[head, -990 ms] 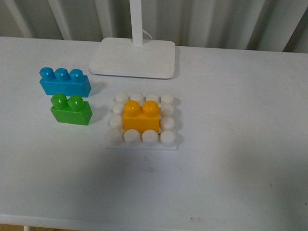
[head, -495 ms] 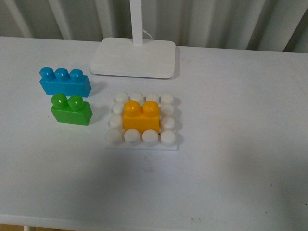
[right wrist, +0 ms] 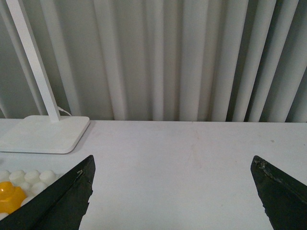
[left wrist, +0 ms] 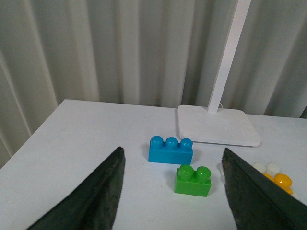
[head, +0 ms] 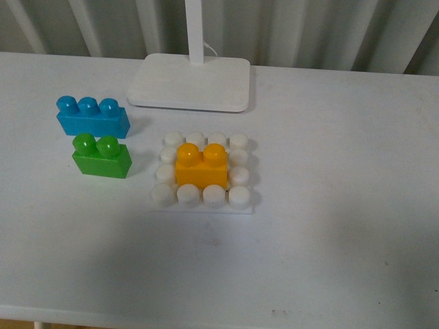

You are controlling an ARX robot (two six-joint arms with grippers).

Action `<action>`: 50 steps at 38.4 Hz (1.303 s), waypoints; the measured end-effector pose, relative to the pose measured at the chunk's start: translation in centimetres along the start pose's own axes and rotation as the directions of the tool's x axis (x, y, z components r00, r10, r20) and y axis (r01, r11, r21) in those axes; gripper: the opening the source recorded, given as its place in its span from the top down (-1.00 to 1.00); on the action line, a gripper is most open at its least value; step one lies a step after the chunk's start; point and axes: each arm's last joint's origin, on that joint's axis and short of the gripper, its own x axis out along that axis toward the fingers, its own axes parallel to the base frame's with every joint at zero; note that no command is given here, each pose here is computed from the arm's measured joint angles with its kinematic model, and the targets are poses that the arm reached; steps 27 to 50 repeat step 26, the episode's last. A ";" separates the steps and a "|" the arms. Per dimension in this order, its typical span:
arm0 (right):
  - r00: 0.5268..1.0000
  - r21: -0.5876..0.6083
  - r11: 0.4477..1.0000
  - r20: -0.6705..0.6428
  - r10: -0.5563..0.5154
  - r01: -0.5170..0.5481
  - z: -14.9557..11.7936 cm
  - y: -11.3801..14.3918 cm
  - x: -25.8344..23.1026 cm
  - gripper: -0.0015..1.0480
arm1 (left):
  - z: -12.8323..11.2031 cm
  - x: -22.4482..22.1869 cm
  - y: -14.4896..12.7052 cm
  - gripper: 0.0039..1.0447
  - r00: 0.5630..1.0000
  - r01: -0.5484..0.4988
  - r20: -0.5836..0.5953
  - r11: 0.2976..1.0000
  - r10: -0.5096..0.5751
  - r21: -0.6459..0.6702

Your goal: Insert yellow block into base center

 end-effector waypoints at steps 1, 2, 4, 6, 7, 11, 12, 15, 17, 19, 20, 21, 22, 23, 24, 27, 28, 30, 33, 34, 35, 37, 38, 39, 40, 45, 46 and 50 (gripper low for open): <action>1.000 0.000 1.000 0.000 0.000 0.000 0.0 0.0 0.0 -0.82 | 0.0 0.0 0.0 -0.31 1.000 0.000 0.000 1.000 0.000 0.000; 1.000 0.000 1.000 0.000 0.000 0.000 0.0 0.0 0.0 -0.82 | 0.0 0.0 0.0 -0.41 1.000 0.000 0.000 1.000 0.000 0.000; 1.000 0.000 1.000 0.000 0.000 0.000 0.0 0.0 0.0 -0.82 | 0.0 0.0 0.0 -0.65 1.000 0.000 0.000 1.000 0.000 0.000; 1.000 0.000 1.000 0.000 0.000 0.000 0.0 0.0 0.0 -0.82 | 0.0 0.0 0.0 -0.89 1.000 0.000 0.000 1.000 0.000 0.000; 1.000 0.000 1.000 0.000 0.000 0.000 0.0 0.0 0.0 -0.82 | 0.0 0.0 0.0 -0.92 1.000 0.000 0.000 1.000 0.000 0.002; 1.000 0.000 1.000 0.000 0.000 0.000 0.0 0.0 0.0 -0.82 | 0.0 0.0 0.0 -0.88 1.000 0.000 0.000 1.000 0.000 0.002; 1.000 0.000 1.000 0.000 0.000 0.000 0.0 0.0 0.0 -0.82 | 0.0 0.0 0.0 -0.89 1.000 0.000 0.000 1.000 0.000 0.002; 1.000 0.000 1.000 0.000 0.000 0.000 0.0 0.0 0.0 -0.82 | 0.0 0.0 0.0 -0.88 1.000 0.000 0.000 1.000 0.000 0.002; 1.000 0.000 1.000 0.000 0.000 0.000 0.0 0.0 0.0 -0.82 | 0.0 0.0 0.0 -0.88 1.000 0.000 0.000 1.000 0.000 0.002; 1.000 0.000 1.000 0.000 0.000 0.000 0.0 0.0 0.0 -0.82 | 0.0 0.0 0.0 -0.88 1.000 0.000 0.000 1.000 0.000 0.002; 1.000 0.000 1.000 0.000 0.000 0.000 0.0 0.0 0.0 -0.82 | 0.0 0.0 0.0 -0.88 1.000 0.000 0.000 1.000 0.000 0.002; 1.000 0.000 1.000 0.000 0.000 0.000 0.0 0.0 0.0 -0.82 | 0.0 0.0 0.0 -0.88 1.000 0.000 0.000 1.000 0.000 0.002; 1.000 0.000 1.000 0.000 0.000 0.000 0.0 0.0 0.0 -0.82 | 0.0 0.0 0.0 -0.88 1.000 0.000 0.000 1.000 0.000 0.002; 1.000 0.000 1.000 0.000 0.000 0.000 0.0 0.0 0.0 -0.82 | 0.0 0.0 0.0 -0.88 1.000 0.000 0.000 1.000 0.000 0.002; 1.000 0.000 1.000 0.000 0.000 0.000 0.0 0.0 0.0 -0.82 | 0.0 0.0 0.0 -0.88 1.000 0.000 0.000 1.000 0.000 0.002; 1.000 0.000 1.000 0.000 0.000 0.000 0.0 0.0 0.0 -0.82 | 0.0 0.0 0.0 -0.88 1.000 0.000 0.000 1.000 0.000 0.002; 1.000 0.000 1.000 0.000 0.000 0.000 0.0 0.0 0.0 -0.82 | 0.0 0.0 0.0 -0.88 1.000 0.000 0.000 1.000 0.000 0.002; 1.000 0.000 1.000 0.000 0.000 0.000 0.0 0.0 0.0 -0.82 | 0.0 0.0 0.0 -0.88 1.000 0.000 0.000 1.000 0.000 0.002; 1.000 0.000 1.000 0.000 0.000 0.000 0.0 0.0 0.0 -0.82 | 0.0 0.0 0.0 -0.88 1.000 0.000 0.000 1.000 0.000 0.002; 1.000 0.000 1.000 0.000 0.000 0.000 0.0 0.0 0.0 -0.82 | 0.0 0.0 0.0 -0.88 1.000 0.000 0.000 1.000 0.000 0.002; 1.000 0.000 1.000 0.000 0.000 0.000 0.0 0.0 0.0 -0.82 | 0.0 0.0 0.0 -0.88 1.000 0.000 0.000 1.000 0.000 0.002; 1.000 0.000 1.000 0.000 0.000 0.000 0.0 0.0 0.0 -0.82 | 0.0 0.0 0.0 -0.88 1.000 0.000 0.000 1.000 0.000 0.002; 1.000 0.000 1.000 0.000 0.000 0.000 0.0 0.0 0.0 -0.82 | 0.0 0.0 0.0 -0.88 1.000 0.000 0.000 1.000 0.000 0.002; 1.000 0.000 1.000 0.000 0.000 0.000 0.0 0.0 0.0 -0.82 | 0.0 0.0 0.0 -0.88 1.000 0.000 0.000 1.000 0.000 0.002; 1.000 0.000 1.000 0.000 0.000 0.000 0.0 0.0 0.0 -0.82 | 0.0 0.0 0.0 -0.88 1.000 0.000 0.000 1.000 0.000 0.002; 1.000 0.000 1.000 0.000 0.000 0.000 0.0 0.0 0.0 -0.82 | 0.0 0.0 0.0 -0.88 1.000 0.000 0.000 1.000 0.000 0.002; 1.000 0.000 1.000 0.000 0.000 0.000 0.0 0.0 0.0 -0.82 | 0.0 0.0 0.0 -0.88 1.000 0.000 0.000 1.000 0.000 0.002; 1.000 0.000 1.000 0.000 0.000 0.000 0.0 0.0 0.0 -0.82 | 0.0 0.0 0.0 -0.88 1.000 0.000 0.000 1.000 0.000 0.002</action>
